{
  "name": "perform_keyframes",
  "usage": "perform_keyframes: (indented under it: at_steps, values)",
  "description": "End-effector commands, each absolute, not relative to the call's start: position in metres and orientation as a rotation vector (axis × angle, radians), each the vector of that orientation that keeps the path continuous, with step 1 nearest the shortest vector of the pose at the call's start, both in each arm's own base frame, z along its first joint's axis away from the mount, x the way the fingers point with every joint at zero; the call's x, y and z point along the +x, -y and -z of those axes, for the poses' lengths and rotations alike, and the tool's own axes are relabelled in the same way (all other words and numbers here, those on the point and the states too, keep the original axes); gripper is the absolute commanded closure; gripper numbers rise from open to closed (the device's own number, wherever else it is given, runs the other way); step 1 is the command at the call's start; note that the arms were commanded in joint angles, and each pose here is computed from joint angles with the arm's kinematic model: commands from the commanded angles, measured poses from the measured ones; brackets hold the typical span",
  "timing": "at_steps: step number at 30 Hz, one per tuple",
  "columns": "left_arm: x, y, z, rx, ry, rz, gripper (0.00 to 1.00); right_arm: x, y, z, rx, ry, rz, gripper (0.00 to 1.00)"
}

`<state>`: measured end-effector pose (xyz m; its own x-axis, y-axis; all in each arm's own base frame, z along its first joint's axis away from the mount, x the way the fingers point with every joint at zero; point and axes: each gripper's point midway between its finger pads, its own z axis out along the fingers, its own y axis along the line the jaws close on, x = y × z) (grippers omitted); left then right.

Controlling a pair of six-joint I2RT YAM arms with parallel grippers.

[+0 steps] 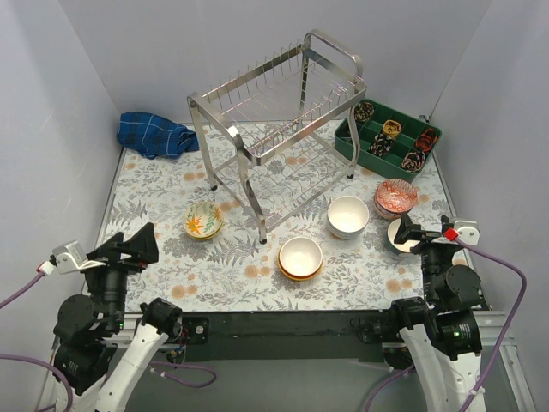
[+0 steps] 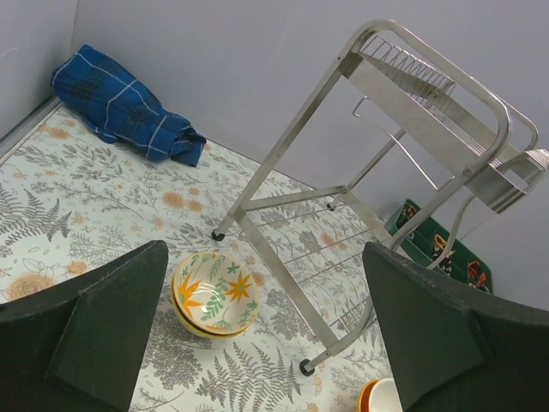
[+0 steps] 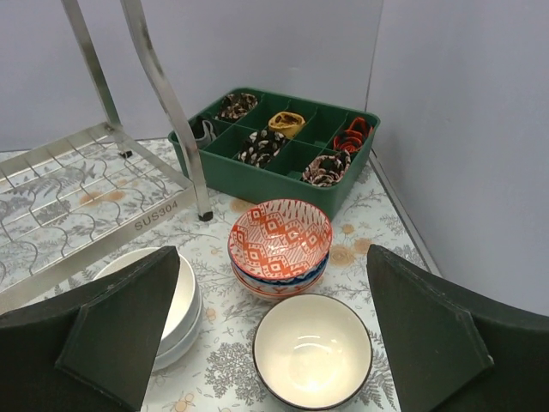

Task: Unload the bowls from the dish rack

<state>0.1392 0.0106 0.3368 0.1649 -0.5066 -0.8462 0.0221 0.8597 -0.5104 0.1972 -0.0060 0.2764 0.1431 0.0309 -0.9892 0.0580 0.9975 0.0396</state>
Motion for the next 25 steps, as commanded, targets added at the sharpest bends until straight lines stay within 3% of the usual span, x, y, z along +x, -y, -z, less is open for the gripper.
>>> perform_keyframes:
  at_steps: [1, 25]
  values:
    - [0.139, -0.011, -0.335, -0.446, -1.338, 0.413, 0.02, 0.160, 0.020, -0.304, 0.129, -1.247, 0.013, 0.01]
    - [0.148, -0.007, -0.326, -0.453, -1.369, 0.405, 0.02, 0.162, 0.022, -0.294, 0.137, -1.284, 0.027, 0.01]
